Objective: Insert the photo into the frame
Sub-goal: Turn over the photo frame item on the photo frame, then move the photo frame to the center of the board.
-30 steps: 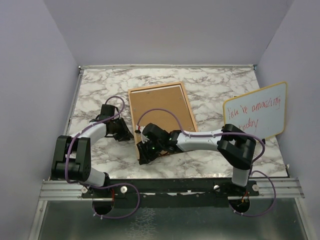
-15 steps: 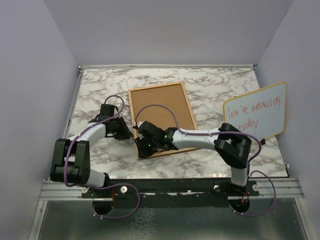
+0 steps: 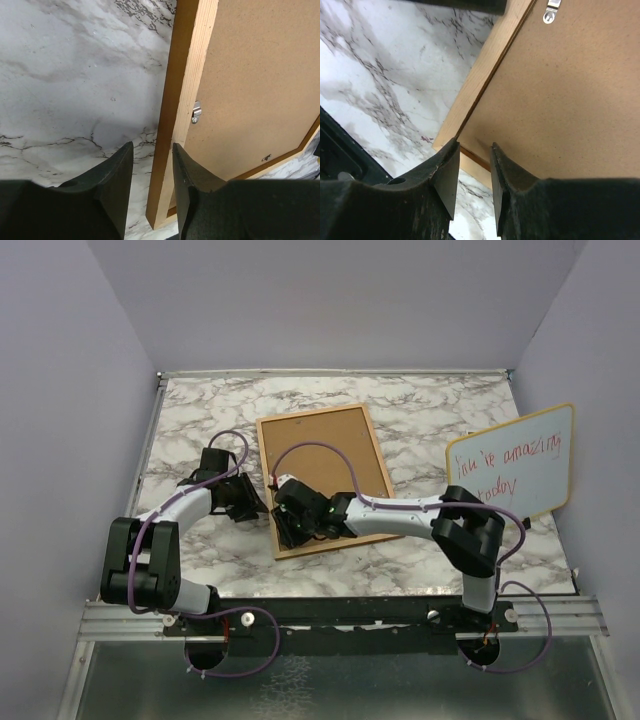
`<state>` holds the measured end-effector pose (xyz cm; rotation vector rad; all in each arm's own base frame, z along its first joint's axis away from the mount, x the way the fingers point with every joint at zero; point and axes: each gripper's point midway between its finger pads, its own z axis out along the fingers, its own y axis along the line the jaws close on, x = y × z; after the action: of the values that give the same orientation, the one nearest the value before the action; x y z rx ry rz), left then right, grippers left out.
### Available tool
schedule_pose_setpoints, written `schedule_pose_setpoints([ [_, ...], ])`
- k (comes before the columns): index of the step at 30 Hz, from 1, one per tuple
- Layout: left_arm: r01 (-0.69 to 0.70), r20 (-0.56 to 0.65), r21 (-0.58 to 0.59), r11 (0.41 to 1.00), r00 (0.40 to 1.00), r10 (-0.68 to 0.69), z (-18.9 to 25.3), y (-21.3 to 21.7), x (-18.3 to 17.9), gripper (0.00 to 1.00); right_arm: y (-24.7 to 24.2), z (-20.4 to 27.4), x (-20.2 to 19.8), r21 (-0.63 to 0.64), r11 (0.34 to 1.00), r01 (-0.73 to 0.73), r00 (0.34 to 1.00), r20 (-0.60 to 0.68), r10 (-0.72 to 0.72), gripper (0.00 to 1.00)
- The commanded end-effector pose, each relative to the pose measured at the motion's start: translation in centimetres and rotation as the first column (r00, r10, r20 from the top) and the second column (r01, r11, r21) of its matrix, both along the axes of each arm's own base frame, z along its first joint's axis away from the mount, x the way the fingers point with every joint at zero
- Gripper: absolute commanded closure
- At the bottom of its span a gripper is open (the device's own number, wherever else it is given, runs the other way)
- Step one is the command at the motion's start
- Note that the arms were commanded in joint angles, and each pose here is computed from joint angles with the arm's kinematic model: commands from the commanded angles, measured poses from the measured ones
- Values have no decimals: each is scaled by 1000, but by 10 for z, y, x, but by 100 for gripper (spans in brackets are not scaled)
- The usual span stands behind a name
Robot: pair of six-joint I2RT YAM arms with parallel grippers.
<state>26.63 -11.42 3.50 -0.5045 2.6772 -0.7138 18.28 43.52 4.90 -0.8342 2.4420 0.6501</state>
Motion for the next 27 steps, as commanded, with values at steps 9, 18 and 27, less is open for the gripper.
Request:
schedule_pose_setpoints([
  [9,-62,102,-4,998,993,62,24,-2,55,50,-44,89,96,182,914,363,913,126,-388,59],
  [18,-59,94,-17,998,994,61,16,-8,68,39,-209,61,170,-69,740,669,730,242,-638,34],
  [27,-41,78,-29,999,996,43,9,-14,61,26,-259,8,181,-292,679,673,739,243,-628,24],
])
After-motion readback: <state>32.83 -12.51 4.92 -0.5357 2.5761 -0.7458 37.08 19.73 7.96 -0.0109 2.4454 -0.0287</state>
